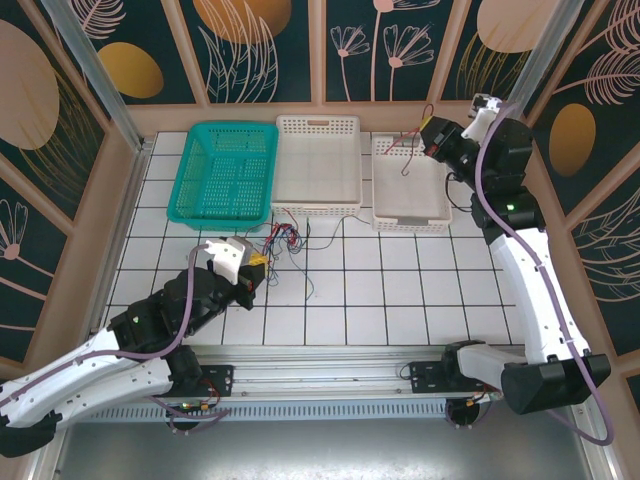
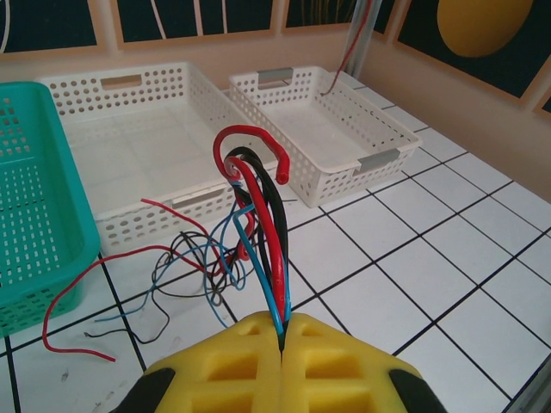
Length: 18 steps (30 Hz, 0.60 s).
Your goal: Untangle the cables
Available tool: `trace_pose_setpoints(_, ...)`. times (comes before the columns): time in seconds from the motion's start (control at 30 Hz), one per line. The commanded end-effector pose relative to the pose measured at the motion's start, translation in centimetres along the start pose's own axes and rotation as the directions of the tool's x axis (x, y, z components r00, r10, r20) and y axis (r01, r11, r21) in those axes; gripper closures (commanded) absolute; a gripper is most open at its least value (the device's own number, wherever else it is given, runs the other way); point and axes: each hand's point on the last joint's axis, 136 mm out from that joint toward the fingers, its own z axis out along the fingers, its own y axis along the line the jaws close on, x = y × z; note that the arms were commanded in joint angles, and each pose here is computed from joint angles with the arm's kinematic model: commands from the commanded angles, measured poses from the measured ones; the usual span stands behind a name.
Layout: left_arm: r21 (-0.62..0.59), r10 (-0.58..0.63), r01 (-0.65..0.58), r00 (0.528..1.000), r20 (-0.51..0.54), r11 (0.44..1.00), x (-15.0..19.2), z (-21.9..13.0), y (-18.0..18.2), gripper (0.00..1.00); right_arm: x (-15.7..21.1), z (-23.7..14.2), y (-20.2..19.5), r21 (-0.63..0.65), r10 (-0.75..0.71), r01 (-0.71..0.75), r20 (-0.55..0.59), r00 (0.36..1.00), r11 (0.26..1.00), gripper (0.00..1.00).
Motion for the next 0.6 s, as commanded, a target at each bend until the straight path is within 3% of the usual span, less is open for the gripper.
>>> trace_pose_setpoints(0.0,-0.01,0.002,-0.002,1.0,0.016,1.0,-0.18,0.09,0.14,1.0,-1.3,0.0,1.46,-0.028,-0.037,0.038,0.04,0.999,0.999,1.0)
trace_pose_setpoints(0.57,-0.009,0.005,-0.005,1.0,0.004,1.0,0.09,0.28,0.09,1.0,-0.44,0.86,1.4,-0.029,-0.044,0.044,0.02,0.999,0.999,1.0)
